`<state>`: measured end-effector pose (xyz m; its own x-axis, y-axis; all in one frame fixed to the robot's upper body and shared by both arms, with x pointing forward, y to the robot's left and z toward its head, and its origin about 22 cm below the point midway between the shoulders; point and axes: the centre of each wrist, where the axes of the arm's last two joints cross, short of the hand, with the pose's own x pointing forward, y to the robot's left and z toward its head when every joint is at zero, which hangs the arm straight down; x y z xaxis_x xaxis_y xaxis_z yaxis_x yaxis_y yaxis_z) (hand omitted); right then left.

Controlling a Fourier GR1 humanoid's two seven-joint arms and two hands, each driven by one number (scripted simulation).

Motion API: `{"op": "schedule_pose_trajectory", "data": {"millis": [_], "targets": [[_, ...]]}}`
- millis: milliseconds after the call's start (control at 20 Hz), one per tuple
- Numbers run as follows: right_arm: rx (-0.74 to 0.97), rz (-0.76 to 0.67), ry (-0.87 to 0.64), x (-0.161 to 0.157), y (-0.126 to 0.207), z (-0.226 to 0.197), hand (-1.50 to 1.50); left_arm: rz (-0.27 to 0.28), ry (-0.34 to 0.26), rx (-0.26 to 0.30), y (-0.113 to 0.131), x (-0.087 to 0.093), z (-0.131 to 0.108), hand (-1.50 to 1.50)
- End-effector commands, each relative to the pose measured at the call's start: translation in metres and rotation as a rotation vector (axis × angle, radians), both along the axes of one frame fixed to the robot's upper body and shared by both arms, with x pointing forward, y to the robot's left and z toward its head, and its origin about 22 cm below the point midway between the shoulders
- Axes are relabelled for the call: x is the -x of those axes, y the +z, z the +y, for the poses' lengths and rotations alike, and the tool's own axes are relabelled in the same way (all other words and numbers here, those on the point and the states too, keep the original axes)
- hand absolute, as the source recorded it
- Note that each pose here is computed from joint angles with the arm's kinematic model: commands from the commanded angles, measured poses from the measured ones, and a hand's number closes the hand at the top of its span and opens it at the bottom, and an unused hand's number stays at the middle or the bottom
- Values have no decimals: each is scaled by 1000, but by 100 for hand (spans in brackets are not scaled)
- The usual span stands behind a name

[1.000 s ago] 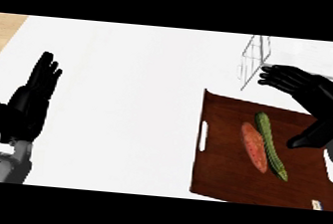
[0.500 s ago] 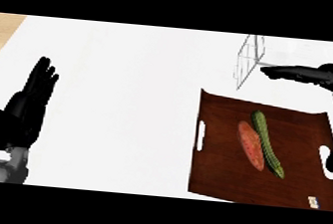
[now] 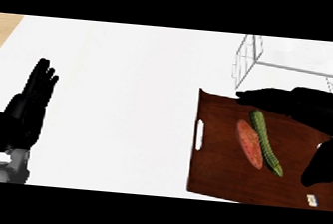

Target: Pick the sweet potato from the tray and place it in the tiered shelf

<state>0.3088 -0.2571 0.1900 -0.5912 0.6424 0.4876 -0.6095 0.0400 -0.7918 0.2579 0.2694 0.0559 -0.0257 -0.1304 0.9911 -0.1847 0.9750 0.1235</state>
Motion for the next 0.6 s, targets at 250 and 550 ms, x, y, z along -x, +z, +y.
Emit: {"op": "schedule_pose_trajectory", "data": {"millis": [250, 550], "targets": [[254, -189, -40, 28, -42, 35, -150, -9, -8, -9, 11, 4, 15, 0], [354, -203, -79, 15, -76, 2, -150, -9, -17, 5, -1, -8, -3, 0]]}}
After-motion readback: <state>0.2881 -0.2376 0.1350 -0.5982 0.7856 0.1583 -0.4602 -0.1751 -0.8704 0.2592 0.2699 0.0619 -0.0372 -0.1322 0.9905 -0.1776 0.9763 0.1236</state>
